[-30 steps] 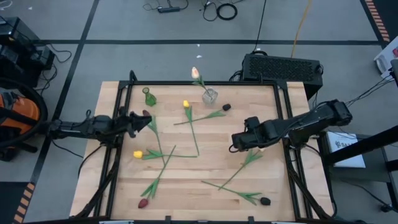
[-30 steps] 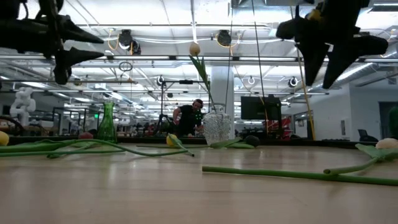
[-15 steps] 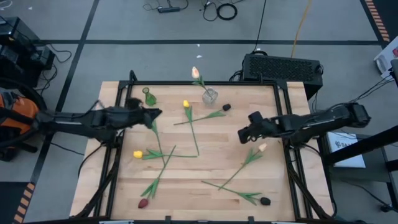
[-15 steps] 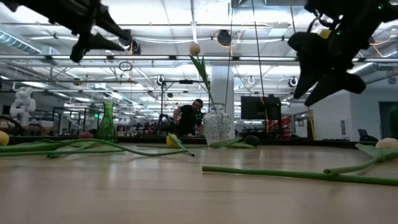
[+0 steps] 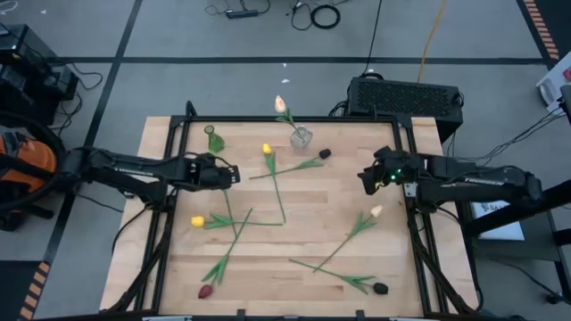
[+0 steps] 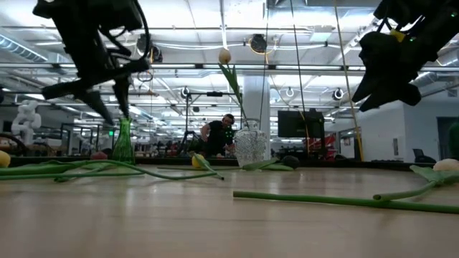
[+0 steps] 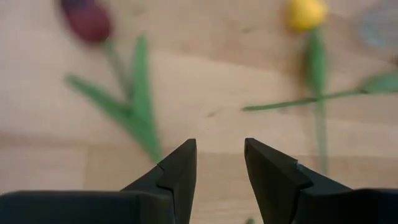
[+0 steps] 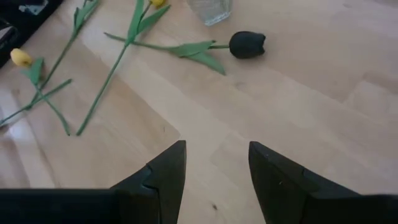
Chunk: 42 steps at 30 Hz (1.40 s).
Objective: Sort flowers into vase by color
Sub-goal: Put the top red tulip into the green vase
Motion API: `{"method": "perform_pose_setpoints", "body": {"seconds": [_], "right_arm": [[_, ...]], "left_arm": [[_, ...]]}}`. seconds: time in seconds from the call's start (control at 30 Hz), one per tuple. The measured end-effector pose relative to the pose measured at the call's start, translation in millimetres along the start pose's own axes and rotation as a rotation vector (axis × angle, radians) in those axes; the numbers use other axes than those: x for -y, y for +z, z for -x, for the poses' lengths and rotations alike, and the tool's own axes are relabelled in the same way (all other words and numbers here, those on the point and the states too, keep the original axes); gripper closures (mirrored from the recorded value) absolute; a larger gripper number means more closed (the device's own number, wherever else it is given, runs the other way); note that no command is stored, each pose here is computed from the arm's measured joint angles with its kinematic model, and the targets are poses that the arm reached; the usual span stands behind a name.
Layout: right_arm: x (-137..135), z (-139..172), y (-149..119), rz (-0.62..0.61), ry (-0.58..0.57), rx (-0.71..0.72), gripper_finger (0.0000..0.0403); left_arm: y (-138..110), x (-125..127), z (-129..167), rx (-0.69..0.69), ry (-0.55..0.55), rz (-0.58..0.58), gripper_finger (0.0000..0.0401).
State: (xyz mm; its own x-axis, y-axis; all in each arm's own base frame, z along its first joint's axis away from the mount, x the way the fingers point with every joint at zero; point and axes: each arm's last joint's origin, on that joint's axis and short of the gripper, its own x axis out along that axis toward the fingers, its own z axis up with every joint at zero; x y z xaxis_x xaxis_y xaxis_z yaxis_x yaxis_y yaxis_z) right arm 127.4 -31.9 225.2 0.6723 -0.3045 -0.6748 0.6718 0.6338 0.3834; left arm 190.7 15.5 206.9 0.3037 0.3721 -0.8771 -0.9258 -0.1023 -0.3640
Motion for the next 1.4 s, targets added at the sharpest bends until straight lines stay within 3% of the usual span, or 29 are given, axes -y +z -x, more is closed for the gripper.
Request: {"method": "perform_pose_setpoints", "body": {"seconds": [0.17, 0.33, 0.53, 0.83, 1.03, 1.17, 1.4], "right_arm": [[2.3, 0.4, 1.6, 0.038, 0.033, -0.024, 0.0236], [2.7, 0.3, 1.8, 0.054, 0.049, -0.036, 0.0236], [2.2, 0.2, 1.4, 0.057, 0.064, -0.048, 0.0236], [2.2, 0.2, 1.4, 0.064, 0.064, -0.048, 0.0236], [2.2, 0.3, 1.4, 0.076, 0.064, -0.048, 0.0236], [2.6, 0.3, 0.9, 0.077, 0.060, -0.054, 0.0236], [3.2, 0.3, 0.2, 0.087, 0.054, -0.062, 0.0236]], "left_arm": [[-1.3, -1.4, -10.3, -0.036, 0.087, 0.107, 0.0258], [-2.0, -0.4, -25.3, -0.028, 0.166, 0.111, 0.0258], [-5.4, -1.2, -50.5, -0.125, 0.311, 0.129, 0.0258], [-1.3, -0.2, -78.9, -0.127, 0.389, 0.185, 0.0258], [3.4, -0.1, -94.0, -0.178, 0.429, 0.139, 0.0262], [3.4, 0.3, -96.4, -0.180, 0.427, 0.130, 0.0294], [3.1, 1.7, -95.7, -0.146, 0.401, 0.114, 0.0387]]}}
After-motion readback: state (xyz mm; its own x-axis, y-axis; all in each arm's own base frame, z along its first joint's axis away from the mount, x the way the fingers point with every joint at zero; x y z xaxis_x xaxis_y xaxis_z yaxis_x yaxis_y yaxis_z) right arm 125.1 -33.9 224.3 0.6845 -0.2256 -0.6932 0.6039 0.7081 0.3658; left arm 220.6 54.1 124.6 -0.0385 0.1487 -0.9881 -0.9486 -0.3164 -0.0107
